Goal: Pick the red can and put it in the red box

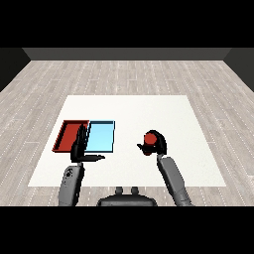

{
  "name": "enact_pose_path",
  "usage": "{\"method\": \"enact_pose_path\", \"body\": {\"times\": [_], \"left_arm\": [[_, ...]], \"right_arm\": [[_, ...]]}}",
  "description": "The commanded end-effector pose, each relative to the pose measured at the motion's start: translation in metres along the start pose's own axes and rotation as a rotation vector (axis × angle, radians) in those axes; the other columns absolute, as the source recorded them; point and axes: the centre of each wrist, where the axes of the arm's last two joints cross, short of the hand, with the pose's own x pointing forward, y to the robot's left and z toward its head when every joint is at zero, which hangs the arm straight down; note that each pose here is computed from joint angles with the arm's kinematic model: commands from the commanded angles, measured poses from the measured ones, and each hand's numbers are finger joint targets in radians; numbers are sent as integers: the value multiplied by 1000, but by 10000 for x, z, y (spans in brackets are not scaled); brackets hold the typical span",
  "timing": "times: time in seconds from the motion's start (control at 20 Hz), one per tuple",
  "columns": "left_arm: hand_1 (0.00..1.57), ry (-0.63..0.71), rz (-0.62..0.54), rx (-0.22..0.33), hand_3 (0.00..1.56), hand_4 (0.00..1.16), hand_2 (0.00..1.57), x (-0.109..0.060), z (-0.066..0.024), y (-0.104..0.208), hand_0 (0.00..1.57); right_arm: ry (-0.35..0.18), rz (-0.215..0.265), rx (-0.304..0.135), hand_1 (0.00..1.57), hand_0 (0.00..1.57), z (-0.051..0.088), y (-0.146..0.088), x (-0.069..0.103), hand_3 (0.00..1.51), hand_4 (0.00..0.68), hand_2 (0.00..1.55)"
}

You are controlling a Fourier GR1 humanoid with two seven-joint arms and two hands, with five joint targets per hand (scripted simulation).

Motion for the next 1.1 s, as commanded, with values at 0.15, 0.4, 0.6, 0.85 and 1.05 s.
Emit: {"method": "enact_pose_path", "body": {"times": [0.15, 0.4, 0.6, 0.85, 1.05], "left_arm": [[0, 16, 31, -58, 0, 0, 0, 244, 2, -230, 0], [0, 25, 86, -96, 0, 0, 0, 175, -76, -288, 0], [0, 50, 132, -176, 0, 0, 0, 240, -119, -336, 0], [0, 51, 98, -232, 0, 0, 0, 496, -209, -750, 0], [0, 93, 136, -261, 0, 0, 0, 246, -275, -850, 0]], "right_arm": [[-122, 6, -17, 1567, 1567, 64, -162, 528, 1402, 612, 1466], [-244, -14, -39, 1561, 1561, 56, -187, 809, 1408, 602, 1460], [-249, -13, -32, 1561, 1561, -142, 419, 851, 1408, 602, 1460], [-273, -14, -22, 1569, 1569, -236, 542, 1030, 1399, 624, 1457], [-340, -36, -32, 1571, 1571, -185, 532, 906, 1415, 650, 1469]]}}
